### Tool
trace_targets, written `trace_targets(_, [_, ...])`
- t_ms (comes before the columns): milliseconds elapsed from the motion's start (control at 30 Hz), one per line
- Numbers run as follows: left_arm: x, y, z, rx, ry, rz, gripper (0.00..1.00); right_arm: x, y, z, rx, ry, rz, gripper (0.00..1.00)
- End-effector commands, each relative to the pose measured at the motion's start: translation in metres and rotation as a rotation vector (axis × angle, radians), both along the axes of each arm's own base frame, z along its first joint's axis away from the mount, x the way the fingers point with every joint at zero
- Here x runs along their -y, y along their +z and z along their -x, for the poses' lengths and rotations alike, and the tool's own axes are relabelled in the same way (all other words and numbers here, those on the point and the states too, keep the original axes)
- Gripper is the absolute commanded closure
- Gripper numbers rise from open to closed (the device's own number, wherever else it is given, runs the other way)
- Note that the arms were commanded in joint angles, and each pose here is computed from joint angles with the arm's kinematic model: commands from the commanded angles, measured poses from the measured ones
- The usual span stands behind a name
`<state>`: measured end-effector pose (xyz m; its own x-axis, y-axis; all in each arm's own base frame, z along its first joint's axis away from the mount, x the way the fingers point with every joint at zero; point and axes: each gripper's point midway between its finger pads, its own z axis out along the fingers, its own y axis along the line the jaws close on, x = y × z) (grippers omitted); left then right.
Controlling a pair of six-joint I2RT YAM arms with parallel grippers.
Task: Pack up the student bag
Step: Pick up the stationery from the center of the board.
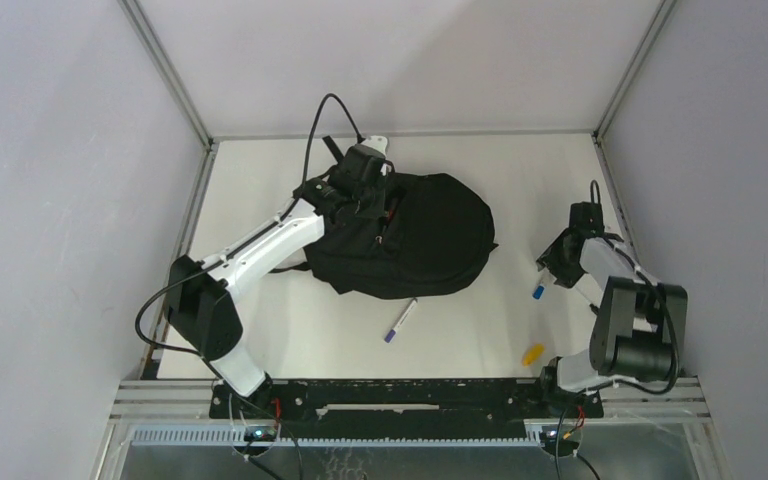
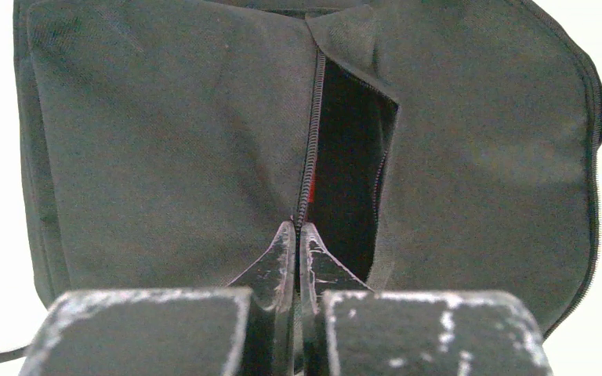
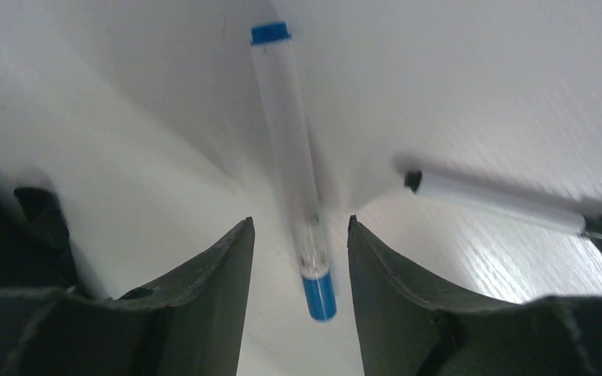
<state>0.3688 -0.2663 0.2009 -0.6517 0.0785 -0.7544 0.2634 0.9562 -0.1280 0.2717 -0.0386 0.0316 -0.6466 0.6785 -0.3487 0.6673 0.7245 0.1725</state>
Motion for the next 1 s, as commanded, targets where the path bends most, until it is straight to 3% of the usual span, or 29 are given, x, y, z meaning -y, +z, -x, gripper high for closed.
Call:
trace_targets(0, [0.008,0.021,0.001,0.038,-0.025,0.072,1.00,0.014,-0.005,-0.028,0.013,0.008,0.047,0.47])
trace_targets(33, [0.007,0.020,0.000,0.038,-0.022,0.070,1.00,0.015,-0.010,-0.029,-0.002,0.007,0.046,0.48])
trace_targets(100, [0.006,0.018,-0.002,0.032,-0.019,0.067,1.00,0.014,-0.019,-0.029,-0.028,0.010,0.039,0.61])
trace_targets(267, [0.005,0.019,-0.005,0.027,-0.015,0.080,1.00,0.013,-0.009,-0.031,-0.011,0.012,0.035,1.00])
trace_targets(567, [0.009,0.021,-0.003,0.013,-0.047,0.100,1.00,-0.043,0.141,-0.054,0.408,0.174,-0.089,1.00])
trace_targets(733, [0.007,0.032,-0.009,0.043,-0.032,0.102,1.00,-0.156,0.198,-0.061,0.541,0.439,-0.306,1.00])
trace_targets(867, [0.006,0.038,-0.008,0.044,-0.030,0.124,1.00,-0.239,0.221,-0.063,0.562,0.622,-0.520,1.00])
trace_targets(967, [0.007,0.039,-0.008,0.034,-0.037,0.155,1.00,-0.285,0.228,-0.064,0.557,0.705,-0.598,1.00])
